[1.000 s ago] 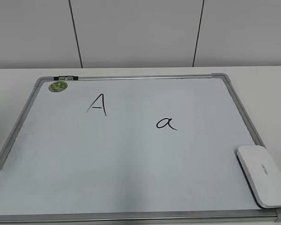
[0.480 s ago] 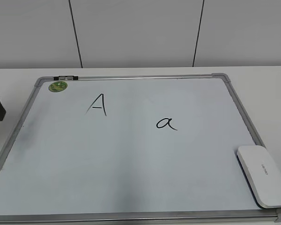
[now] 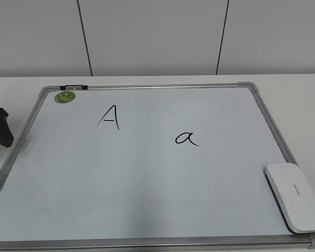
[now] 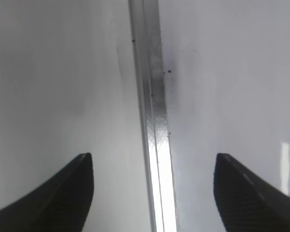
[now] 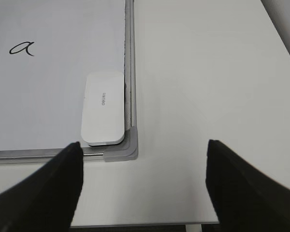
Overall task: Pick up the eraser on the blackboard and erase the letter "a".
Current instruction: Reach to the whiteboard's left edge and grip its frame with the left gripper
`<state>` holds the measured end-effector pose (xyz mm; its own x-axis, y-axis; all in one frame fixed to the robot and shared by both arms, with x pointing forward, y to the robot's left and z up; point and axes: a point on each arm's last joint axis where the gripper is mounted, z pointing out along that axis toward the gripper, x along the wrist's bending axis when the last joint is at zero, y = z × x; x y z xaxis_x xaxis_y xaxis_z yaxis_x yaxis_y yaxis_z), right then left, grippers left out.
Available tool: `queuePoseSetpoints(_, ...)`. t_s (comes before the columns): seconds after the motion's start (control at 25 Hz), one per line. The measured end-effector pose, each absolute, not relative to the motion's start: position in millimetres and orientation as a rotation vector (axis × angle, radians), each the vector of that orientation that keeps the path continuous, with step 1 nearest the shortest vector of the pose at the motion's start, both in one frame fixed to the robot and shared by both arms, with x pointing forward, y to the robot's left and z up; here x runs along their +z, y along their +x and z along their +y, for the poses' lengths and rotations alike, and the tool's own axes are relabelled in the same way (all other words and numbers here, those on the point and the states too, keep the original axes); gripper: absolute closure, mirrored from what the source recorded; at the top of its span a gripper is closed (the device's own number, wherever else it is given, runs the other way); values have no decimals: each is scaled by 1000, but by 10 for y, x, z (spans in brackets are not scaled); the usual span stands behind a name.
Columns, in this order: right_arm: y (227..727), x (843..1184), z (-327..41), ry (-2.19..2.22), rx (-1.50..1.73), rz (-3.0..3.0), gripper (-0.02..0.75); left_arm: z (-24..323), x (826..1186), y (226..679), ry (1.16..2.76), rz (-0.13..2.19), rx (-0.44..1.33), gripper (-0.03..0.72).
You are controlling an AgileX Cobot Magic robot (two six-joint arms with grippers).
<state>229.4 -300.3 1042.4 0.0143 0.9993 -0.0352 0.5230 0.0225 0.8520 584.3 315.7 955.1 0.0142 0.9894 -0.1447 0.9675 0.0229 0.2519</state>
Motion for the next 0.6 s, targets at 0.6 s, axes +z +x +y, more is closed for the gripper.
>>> queuePoseSetpoints(0.6,2294,10424,-3003,1587,856,1596,151,3286,9370,6282,2010,1955,-51,230)
